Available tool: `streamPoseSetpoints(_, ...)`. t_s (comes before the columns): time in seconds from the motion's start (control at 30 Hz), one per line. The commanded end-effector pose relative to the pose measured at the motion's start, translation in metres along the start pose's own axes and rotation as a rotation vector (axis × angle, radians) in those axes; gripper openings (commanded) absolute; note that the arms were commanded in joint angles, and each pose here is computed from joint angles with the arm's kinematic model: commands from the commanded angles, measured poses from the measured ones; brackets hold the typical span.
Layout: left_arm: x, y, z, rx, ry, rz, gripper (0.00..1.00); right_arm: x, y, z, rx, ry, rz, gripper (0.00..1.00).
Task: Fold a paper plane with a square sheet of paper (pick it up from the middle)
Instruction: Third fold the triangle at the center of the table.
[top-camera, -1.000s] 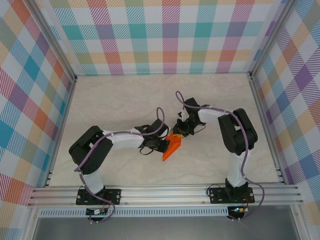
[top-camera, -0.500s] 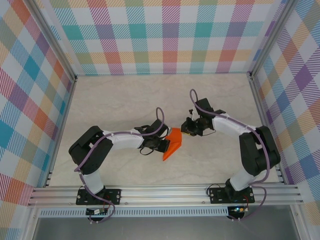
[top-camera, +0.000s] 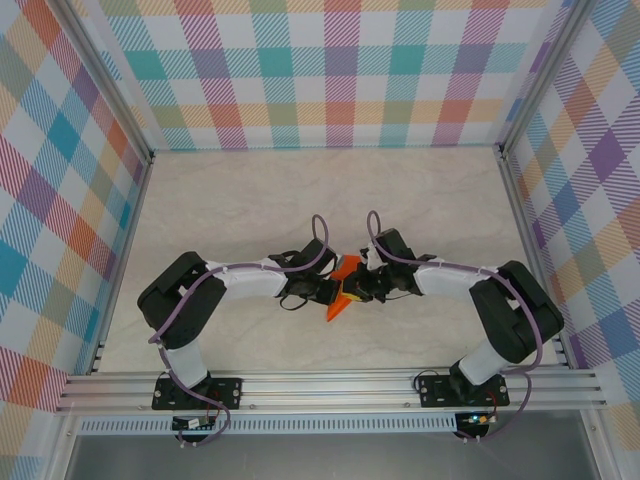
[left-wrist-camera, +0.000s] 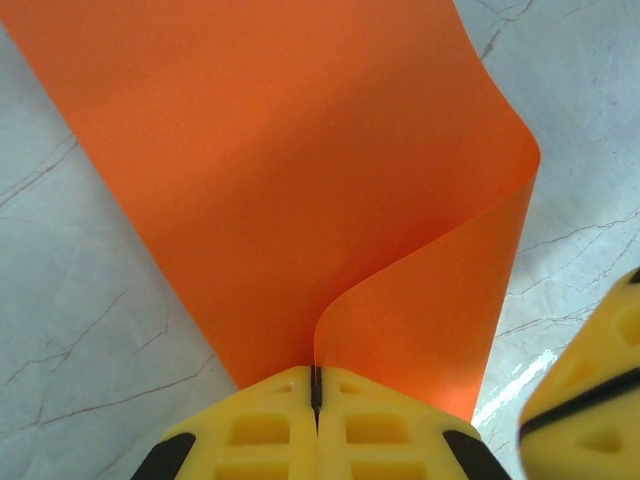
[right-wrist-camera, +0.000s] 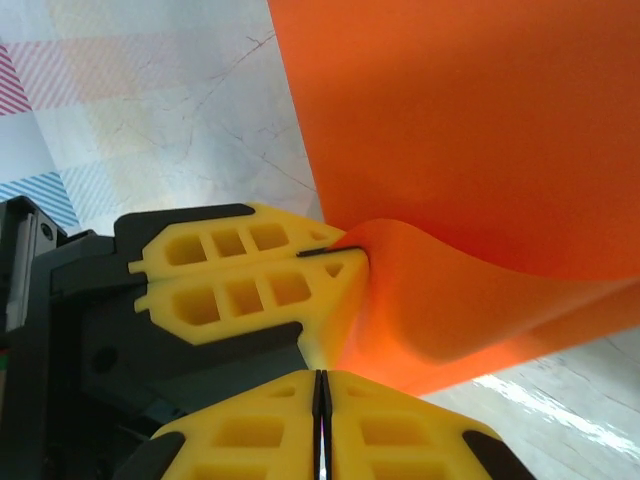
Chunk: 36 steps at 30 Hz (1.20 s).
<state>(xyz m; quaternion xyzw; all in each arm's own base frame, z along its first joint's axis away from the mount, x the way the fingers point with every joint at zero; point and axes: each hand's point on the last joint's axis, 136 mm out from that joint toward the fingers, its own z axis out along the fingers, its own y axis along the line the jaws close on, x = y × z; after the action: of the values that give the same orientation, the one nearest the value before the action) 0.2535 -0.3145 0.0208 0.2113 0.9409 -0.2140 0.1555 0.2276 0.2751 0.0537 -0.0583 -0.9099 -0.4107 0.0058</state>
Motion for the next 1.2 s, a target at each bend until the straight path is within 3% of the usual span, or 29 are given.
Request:
streamPoseSetpoints(0.0,0.020,0.013,0.005,-0.026,0.064,-0.024,0.00,-0.002,0.004,0.009,-0.012,0.004,0.016,0.11)
streamPoseSetpoints(0.8,0.026,0.014,0.010,-0.024,0.097,-0.015,0.00,0.014,-0.062,0.018,0.212,0.038,0.097,0.11)
streamPoseSetpoints(1.17,0.026,0.013,0.008,-0.017,0.095,-0.013,0.00,-0.011,-0.010,-0.001,0.091,-0.042,-0.007,0.13)
